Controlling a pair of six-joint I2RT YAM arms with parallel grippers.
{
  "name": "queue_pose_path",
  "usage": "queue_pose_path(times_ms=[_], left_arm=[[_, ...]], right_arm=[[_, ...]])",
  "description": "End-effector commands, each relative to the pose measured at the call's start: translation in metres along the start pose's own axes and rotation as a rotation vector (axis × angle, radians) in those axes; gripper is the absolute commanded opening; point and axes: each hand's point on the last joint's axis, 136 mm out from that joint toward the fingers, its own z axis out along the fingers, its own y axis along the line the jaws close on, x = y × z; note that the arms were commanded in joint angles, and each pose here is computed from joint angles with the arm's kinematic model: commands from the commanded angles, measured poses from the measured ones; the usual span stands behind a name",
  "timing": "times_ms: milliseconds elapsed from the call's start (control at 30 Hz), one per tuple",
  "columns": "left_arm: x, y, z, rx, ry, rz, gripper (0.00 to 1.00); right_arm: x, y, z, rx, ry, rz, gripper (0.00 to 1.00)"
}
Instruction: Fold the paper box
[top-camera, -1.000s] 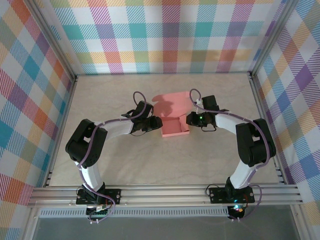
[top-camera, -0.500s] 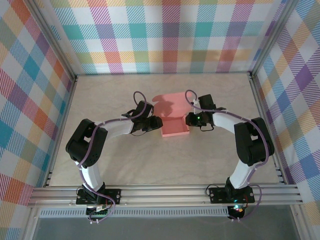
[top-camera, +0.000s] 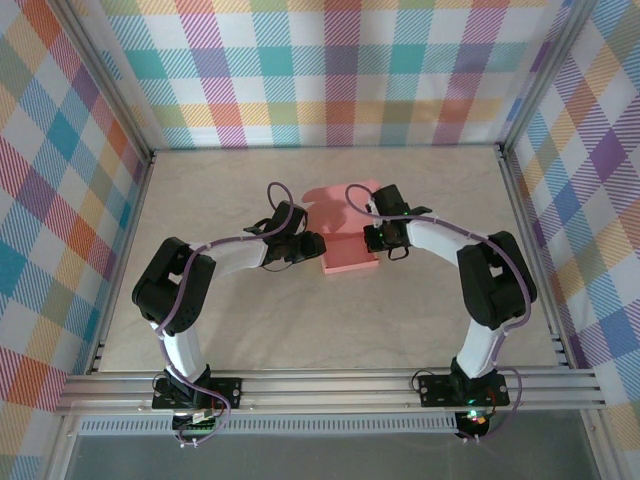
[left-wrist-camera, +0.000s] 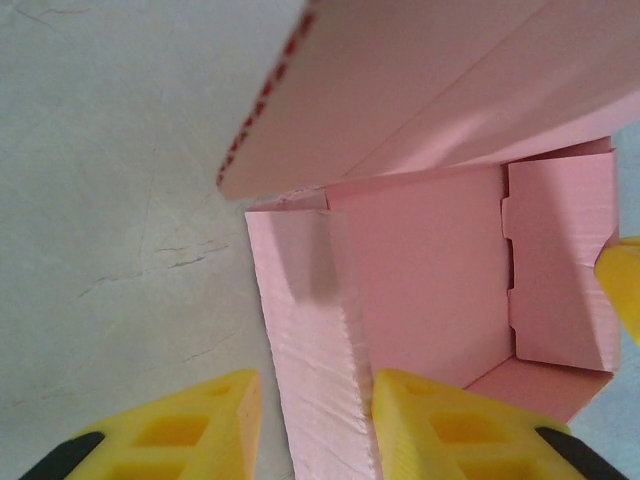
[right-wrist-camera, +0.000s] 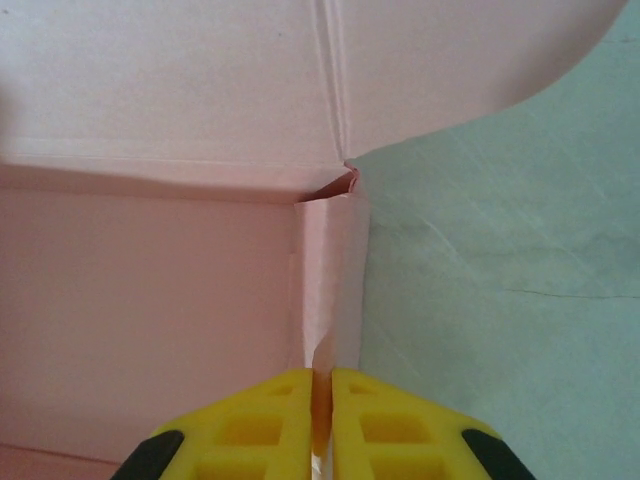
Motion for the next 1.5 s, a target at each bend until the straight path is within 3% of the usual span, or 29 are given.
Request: queue_pose_path(times_ms=[0, 500, 833, 967, 1067, 1333, 1467], left_arm=[[0.018, 0.005, 0.01, -0.023, 0.069, 0.02, 0.35], [0.019, 0.006, 0.008, -0.028, 0.068, 0.022, 0.35], [0.019, 0.006, 0.009, -0.028, 0.07, 0.023, 0.35], [0.019, 0.006, 0.008, -0.028, 0.072, 0.023, 0.35], [0.019, 0.006, 0.009, -0.028, 0.071, 0.024, 0.35], [0.019, 0.006, 0.008, -0.03, 0.073, 0.027, 0.35], [0.019, 0.006, 0.009, -0.029, 0.073, 0.025, 0.35]], right_arm=[[0.032, -0.004, 0.015, 0.066, 0.124, -0.05, 0.14], [0.029, -0.001, 0.019, 0.075, 0.124, -0.061, 0.16], [0.029, -0.003, 0.02, 0.125, 0.137, -0.091, 0.07], [0.029, -0.004, 0.022, 0.16, 0.138, -0.11, 0.17], [0.03, -0.003, 0.025, 0.175, 0.147, -0.122, 0.18], [0.03, -0.003, 0.028, 0.211, 0.158, -0.145, 0.01], [0.031, -0.009, 0.03, 0.274, 0.171, -0.168, 0.0]])
